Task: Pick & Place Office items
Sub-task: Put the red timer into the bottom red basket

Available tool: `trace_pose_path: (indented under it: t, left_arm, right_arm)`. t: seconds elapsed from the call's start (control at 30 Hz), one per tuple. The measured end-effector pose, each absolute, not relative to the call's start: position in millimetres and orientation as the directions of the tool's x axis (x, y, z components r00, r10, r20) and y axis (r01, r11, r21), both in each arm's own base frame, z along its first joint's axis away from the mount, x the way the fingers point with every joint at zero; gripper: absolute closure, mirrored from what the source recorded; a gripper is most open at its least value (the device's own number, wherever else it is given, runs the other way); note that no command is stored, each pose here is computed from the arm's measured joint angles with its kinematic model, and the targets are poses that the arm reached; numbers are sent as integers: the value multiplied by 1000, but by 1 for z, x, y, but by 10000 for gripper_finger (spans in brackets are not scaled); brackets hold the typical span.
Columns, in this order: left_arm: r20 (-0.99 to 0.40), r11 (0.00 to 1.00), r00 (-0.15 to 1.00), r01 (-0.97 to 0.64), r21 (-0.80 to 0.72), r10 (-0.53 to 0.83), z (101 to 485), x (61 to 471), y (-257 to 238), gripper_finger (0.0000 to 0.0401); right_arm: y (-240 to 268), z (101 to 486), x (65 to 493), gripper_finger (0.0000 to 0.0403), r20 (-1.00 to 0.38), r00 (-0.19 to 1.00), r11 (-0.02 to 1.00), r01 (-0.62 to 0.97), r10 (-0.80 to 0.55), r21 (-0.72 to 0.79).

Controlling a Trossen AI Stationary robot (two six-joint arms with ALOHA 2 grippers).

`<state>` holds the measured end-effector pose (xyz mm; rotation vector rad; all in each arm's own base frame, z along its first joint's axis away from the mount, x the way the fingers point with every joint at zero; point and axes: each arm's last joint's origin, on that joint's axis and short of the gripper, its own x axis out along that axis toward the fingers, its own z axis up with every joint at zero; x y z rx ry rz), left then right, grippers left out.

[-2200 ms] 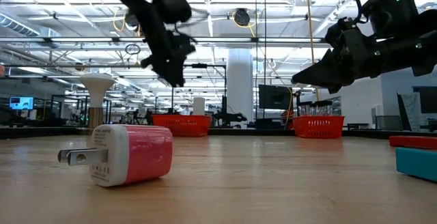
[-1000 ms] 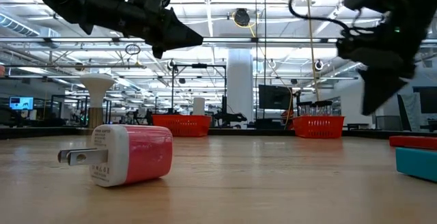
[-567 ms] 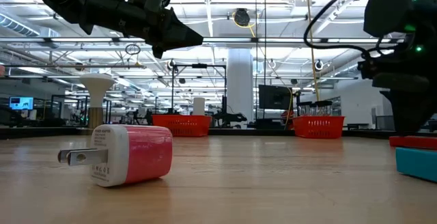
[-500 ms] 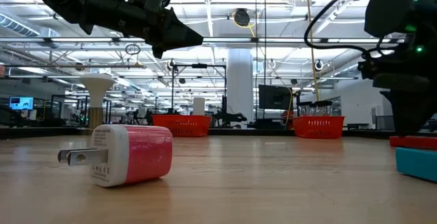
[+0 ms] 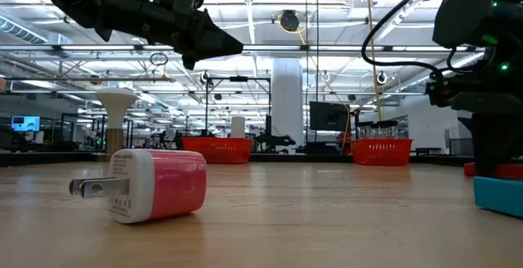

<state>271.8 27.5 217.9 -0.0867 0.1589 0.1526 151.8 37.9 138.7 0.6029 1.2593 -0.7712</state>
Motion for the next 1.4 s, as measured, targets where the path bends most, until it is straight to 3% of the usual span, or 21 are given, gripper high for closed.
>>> trace_pose_path:
  t: [0.3,1.13,1.4]
  left_arm:
    - [-164,985,976,-158,-73,144,218,272,28,359]
    - [-164,985,976,-158,-73,145,218,272,28,359]
    - [-164,985,976,-158,-73,145,218,272,28,359]
  right_arm:
    - [39,139,154,252,-979,136,653,757,-152,4]
    - [42,141,162,248,-973,207,707,703,-100,77]
    - [46,165,185,247,-930,355,759,630,-92,165]
